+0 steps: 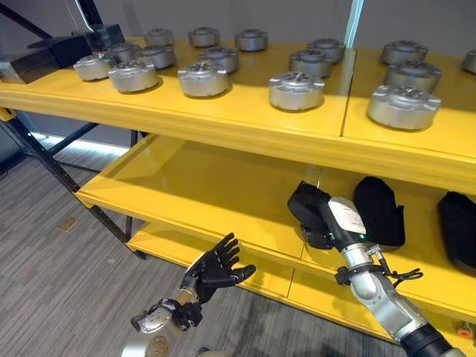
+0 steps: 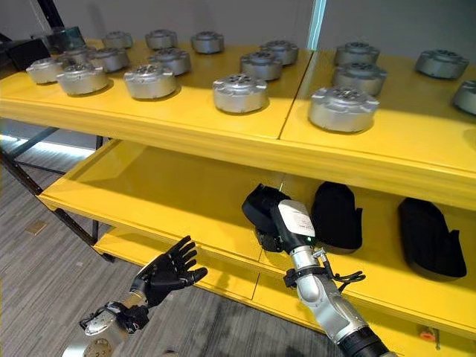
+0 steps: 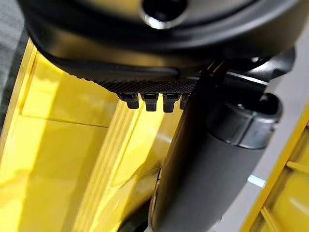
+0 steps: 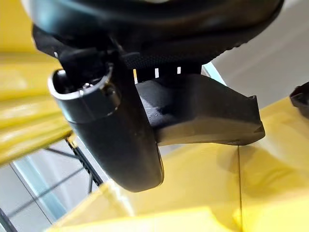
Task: Move parts from the plastic box to the shelf.
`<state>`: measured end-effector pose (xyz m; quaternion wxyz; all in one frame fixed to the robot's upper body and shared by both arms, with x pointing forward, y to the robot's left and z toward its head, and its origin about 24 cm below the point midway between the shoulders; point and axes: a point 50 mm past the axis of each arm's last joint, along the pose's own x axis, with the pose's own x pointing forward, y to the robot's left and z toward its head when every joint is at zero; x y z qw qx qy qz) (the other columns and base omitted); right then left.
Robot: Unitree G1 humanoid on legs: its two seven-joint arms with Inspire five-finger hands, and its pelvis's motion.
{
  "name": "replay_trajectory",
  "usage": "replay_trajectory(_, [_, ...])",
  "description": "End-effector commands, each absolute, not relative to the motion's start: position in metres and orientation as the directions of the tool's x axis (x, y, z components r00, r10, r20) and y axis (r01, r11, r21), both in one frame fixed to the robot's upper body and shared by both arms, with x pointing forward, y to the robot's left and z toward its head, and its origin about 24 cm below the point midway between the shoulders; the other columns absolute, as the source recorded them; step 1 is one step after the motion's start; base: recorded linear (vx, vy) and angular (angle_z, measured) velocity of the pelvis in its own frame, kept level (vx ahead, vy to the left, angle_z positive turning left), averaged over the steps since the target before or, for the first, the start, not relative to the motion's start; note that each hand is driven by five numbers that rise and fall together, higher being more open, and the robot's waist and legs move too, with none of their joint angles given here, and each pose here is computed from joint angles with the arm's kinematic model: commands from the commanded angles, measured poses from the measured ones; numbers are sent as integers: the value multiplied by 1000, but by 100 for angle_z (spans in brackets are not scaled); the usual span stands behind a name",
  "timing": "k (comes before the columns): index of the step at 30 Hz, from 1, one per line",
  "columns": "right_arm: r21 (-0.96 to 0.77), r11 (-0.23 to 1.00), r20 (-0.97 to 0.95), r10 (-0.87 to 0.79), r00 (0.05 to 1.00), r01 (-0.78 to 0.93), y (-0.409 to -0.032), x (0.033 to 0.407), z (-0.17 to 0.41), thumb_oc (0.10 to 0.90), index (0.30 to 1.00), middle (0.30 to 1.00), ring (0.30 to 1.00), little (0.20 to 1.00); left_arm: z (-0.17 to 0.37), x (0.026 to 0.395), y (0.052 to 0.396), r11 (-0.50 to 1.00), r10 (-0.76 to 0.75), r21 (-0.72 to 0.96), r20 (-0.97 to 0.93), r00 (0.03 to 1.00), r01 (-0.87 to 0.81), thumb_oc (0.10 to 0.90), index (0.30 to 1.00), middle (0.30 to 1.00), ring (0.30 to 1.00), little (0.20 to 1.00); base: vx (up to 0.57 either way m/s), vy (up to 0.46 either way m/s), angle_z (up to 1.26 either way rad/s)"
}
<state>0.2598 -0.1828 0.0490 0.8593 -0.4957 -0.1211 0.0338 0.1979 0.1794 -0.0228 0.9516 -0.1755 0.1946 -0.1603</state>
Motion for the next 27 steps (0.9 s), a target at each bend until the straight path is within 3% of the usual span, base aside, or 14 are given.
replay_trajectory(1, [-814,534,455,339,823,230,-159,280,118,400,300,300,300,300,30,224,190,889,-427,-198,-41,903,412,900,1000,1000,1000,1000,-39,529,-6])
replay_trajectory(5, [-834,527,381,337,861,162,-172,279,106,400,300,300,300,300,34,230,188,852,-486,-239,-25,874,467,900,1000,1000,1000,1000,0,480,-12])
replay_trajectory(10, [-849,527,301,419,857,41,-158,268,92,400,300,300,300,300,24,217,202,876,-453,-222,-75,888,428,900,1000,1000,1000,1000,19,149,-64])
replay_trajectory(27, [-915,388,251,326,912,113,-174,280,78,400,300,300,300,300,24,215,190,831,-518,-284,-81,852,478,900,1000,1000,1000,1000,11,-59,-8])
